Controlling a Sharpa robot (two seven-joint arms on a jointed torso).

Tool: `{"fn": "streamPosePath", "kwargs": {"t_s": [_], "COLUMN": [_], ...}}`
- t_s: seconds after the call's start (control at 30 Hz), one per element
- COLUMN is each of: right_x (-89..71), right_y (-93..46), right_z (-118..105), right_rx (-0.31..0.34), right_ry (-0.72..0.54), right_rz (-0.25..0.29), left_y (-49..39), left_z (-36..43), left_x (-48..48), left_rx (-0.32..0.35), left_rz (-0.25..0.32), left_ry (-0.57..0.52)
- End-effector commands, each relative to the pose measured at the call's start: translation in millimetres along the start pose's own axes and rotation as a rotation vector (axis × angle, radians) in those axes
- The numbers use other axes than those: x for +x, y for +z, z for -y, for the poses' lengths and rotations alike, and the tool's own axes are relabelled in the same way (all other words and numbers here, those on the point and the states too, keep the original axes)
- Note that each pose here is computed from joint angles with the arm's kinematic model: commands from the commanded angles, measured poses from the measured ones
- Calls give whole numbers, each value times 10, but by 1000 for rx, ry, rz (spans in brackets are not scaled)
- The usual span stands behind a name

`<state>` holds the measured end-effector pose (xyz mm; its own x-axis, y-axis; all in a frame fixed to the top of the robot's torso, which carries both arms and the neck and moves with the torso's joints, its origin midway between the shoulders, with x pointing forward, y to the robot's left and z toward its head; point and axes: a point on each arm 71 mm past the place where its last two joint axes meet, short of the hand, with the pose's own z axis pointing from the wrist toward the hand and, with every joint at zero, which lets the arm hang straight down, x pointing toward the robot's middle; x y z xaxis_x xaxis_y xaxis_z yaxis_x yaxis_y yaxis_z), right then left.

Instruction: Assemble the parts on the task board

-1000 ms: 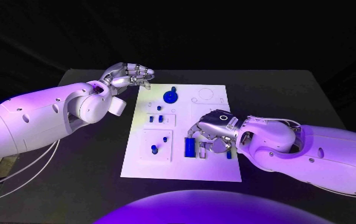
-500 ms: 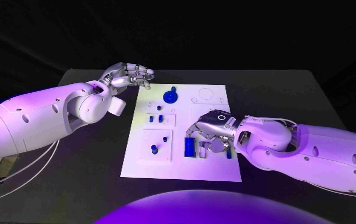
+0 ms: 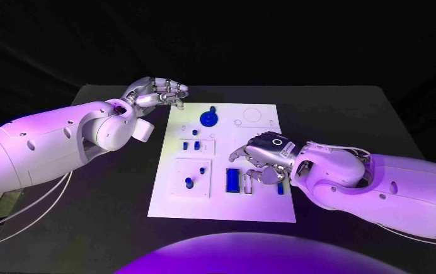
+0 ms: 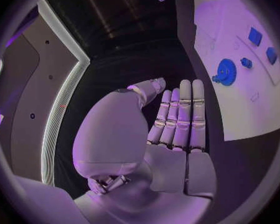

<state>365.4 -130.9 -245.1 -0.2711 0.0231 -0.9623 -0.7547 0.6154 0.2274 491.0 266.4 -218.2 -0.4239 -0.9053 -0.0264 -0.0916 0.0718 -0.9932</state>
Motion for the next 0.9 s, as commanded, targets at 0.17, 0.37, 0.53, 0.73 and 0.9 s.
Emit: {"fn": "streamPosePath", "kwargs": {"t_s": [0.17,0.37,0.53,0.73,0.9], "right_x": [-76,-138,-136,-58,60], "right_y": [-70,-268,-502,-747,-920], "right_z": [50,304,509,592,633], "right_rx": [43,234,422,561,657], "right_ry": [15,195,374,484,533], "right_rz": [87,146,143,109,90], "left_y": [8,9,8,10,23], "left_z": [14,18,22,23,20], "left_x": [19,20,22,24,32], "left_rx": [9,15,18,19,20], "left_rz": [-15,-12,-10,-9,-10], "left_ry": [-1,0,0,1,0]}}
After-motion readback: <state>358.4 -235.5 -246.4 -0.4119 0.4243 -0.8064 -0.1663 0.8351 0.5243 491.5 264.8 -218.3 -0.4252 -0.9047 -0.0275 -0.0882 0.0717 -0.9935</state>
